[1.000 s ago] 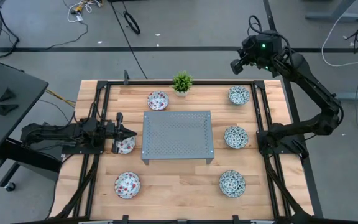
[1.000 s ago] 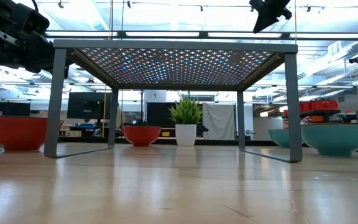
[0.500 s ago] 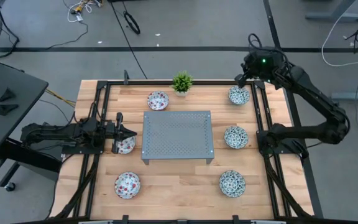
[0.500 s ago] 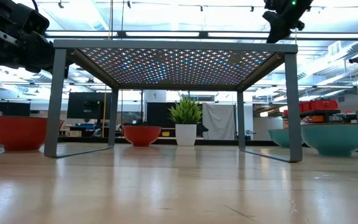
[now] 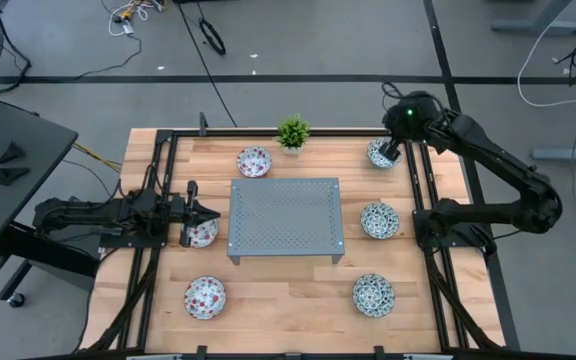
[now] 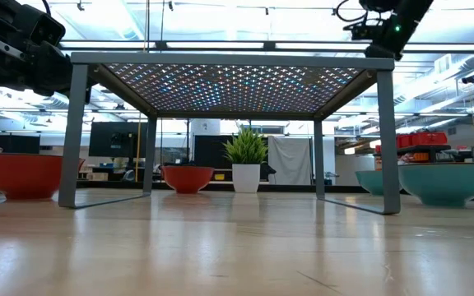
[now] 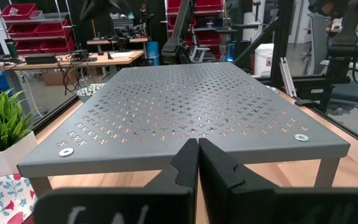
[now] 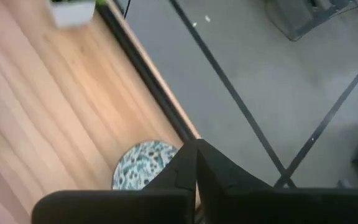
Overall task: Pick & Place Mini bowls
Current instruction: Put the top blue patterned bowl on the shelf
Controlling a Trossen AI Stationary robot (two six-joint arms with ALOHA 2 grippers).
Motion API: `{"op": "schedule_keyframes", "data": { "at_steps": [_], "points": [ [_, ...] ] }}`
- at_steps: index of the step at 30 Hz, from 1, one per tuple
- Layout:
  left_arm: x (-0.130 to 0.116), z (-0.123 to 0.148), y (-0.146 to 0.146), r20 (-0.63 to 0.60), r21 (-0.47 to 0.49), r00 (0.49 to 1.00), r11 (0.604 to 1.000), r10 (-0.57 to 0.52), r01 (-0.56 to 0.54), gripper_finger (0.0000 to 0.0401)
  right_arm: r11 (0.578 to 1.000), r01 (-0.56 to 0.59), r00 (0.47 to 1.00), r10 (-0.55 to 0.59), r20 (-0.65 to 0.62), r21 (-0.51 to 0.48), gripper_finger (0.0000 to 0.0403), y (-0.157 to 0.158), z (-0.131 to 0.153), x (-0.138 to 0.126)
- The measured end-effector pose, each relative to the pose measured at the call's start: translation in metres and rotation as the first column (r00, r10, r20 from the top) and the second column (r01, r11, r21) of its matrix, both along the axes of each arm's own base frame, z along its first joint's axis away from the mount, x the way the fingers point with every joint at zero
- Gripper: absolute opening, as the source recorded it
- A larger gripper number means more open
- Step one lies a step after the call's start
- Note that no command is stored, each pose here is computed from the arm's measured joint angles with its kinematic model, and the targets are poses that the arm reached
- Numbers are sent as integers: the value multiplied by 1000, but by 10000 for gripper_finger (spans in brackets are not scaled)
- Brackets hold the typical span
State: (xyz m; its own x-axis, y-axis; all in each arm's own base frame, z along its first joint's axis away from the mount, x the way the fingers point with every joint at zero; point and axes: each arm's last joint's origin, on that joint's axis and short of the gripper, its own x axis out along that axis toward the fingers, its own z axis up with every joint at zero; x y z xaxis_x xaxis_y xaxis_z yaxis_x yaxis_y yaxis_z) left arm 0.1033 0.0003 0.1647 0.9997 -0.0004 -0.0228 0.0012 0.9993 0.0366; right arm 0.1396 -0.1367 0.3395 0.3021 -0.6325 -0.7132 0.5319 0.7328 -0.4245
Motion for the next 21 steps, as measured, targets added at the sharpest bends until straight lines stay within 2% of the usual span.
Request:
{"op": "schedule_keyframes", "data": {
  "at_steps": [6, 14, 21],
  "points": [
    [0, 0, 0, 0, 0, 1000, 1000, 0, 0, 18, 998, -60, 995, 62, -74, 33, 11, 0, -19, 0],
    [0, 0, 0, 0, 0, 1000, 1000, 0, 0, 18, 960, -234, 965, 248, -84, 155, 11, 5, -43, 2],
    [0, 0, 0, 0, 0, 1000, 1000, 0, 0, 18, 941, -218, 952, 263, -155, 257, 11, 2, -65, 5]
  ]
}}
